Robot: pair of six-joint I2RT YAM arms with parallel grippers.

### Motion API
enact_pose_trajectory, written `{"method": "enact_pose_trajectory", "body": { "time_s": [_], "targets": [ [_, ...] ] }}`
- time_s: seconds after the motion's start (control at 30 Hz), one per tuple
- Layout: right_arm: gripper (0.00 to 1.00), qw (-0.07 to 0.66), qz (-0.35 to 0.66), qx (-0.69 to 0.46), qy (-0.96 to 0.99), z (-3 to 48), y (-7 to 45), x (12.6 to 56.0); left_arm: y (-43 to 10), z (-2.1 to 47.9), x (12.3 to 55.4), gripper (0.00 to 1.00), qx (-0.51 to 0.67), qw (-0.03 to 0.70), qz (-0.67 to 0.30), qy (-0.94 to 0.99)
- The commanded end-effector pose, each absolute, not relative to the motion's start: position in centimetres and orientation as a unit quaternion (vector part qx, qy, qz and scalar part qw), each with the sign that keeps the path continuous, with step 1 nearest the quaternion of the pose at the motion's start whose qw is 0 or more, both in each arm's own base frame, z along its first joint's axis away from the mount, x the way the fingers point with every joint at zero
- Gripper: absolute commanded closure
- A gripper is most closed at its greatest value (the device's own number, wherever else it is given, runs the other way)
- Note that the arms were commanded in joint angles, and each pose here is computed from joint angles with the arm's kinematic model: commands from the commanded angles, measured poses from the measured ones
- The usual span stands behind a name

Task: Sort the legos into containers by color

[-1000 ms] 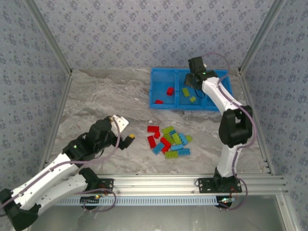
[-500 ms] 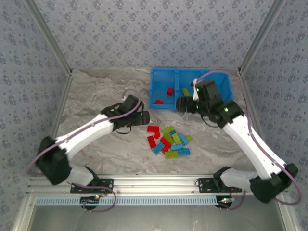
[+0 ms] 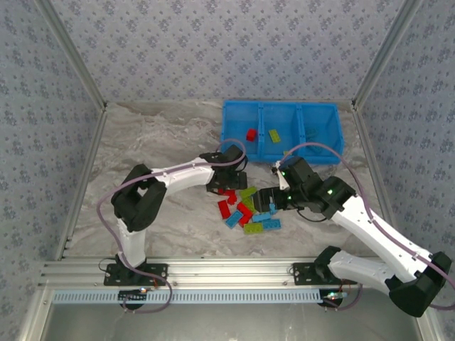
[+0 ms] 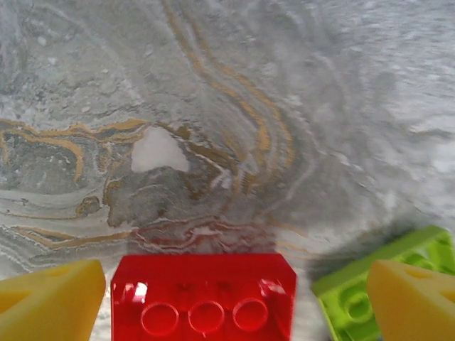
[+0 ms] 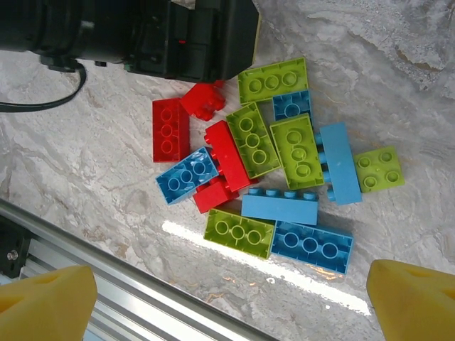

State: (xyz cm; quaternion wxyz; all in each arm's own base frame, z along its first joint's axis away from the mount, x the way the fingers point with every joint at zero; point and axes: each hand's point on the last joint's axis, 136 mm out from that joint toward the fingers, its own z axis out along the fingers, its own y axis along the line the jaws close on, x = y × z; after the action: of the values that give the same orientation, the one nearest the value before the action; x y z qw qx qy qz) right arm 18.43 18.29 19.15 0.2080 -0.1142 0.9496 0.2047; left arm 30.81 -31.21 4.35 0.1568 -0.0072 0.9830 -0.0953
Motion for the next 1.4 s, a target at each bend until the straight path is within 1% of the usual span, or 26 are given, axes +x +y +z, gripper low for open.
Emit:
{"method": "enact_pose_trajectory", "body": {
  "time_s": [0.0, 0.1, 0.27, 0.37, 0.43, 0.6, 0.67, 0.77, 0.9, 1.0, 1.1, 1.2, 1.27, 1.37],
  "targets": [
    [0.00, 0.203, 0.197, -0.104, 0.953, 18.9, 18.3, 18.7, -30.7, 3.5, 31.5, 0.16, -0.022, 0.161, -0.081, 0.983],
    [0.00, 0.204, 0.191, -0.100, 0.955, 18.8, 18.3, 19.0, -30.7, 2.2, 31.0, 0.24, -0.021, 0.143, -0.087, 0.986],
    [0.00, 0.202, 0.201, -0.095, 0.954, 18.9, 18.8, 19.1, -30.3, 1.8, 30.6, 0.43, -0.022, 0.138, -0.086, 0.986],
    [0.00, 0.203, 0.211, -0.095, 0.951, 19.1, 19.2, 19.1, -30.4, 3.4, 30.6, 0.49, -0.020, 0.149, -0.098, 0.984],
    [0.00, 0.210, 0.210, -0.092, 0.950, 19.5, 19.0, 19.3, -30.3, 5.9, 30.8, 0.51, -0.017, 0.170, -0.108, 0.979],
    [0.00, 0.235, 0.202, -0.078, 0.947, 20.5, 18.2, 19.6, -31.1, 14.9, 33.1, 0.50, 0.003, 0.272, -0.142, 0.952],
    [0.00, 0.242, 0.196, -0.075, 0.947, 20.7, 17.9, 19.8, -31.6, 17.4, 34.8, 0.50, 0.017, 0.315, -0.139, 0.939],
    [0.00, 0.243, 0.190, -0.069, 0.949, 20.6, 17.6, 19.8, -32.7, 19.5, 38.6, 0.49, 0.036, 0.370, -0.112, 0.922],
    [0.00, 0.245, 0.190, -0.061, 0.949, 20.6, 17.3, 19.6, -34.8, 19.8, 44.3, 0.49, 0.056, 0.406, -0.087, 0.908],
    [0.00, 0.251, 0.192, -0.056, 0.947, 20.9, 17.0, 19.4, -36.6, 20.0, 48.0, 0.46, 0.067, 0.423, -0.082, 0.900],
    [0.00, 0.257, 0.190, -0.051, 0.946, 21.2, 16.5, 19.1, -37.8, 19.4, 50.4, 0.43, 0.073, 0.427, -0.077, 0.898],
    [0.00, 0.262, 0.189, -0.046, 0.945, 21.5, 15.9, 18.8, -38.5, 19.2, 51.7, 0.41, 0.077, 0.430, -0.074, 0.897],
    [0.00, 0.266, 0.190, -0.043, 0.944, 21.8, 15.6, 18.6, -38.5, 18.9, 51.7, 0.36, 0.079, 0.418, -0.073, 0.902],
    [0.00, 0.269, 0.190, -0.042, 0.943, 21.8, 15.3, 18.3, -38.4, 19.0, 51.4, 0.23, 0.080, 0.413, -0.077, 0.904]
  ]
}}
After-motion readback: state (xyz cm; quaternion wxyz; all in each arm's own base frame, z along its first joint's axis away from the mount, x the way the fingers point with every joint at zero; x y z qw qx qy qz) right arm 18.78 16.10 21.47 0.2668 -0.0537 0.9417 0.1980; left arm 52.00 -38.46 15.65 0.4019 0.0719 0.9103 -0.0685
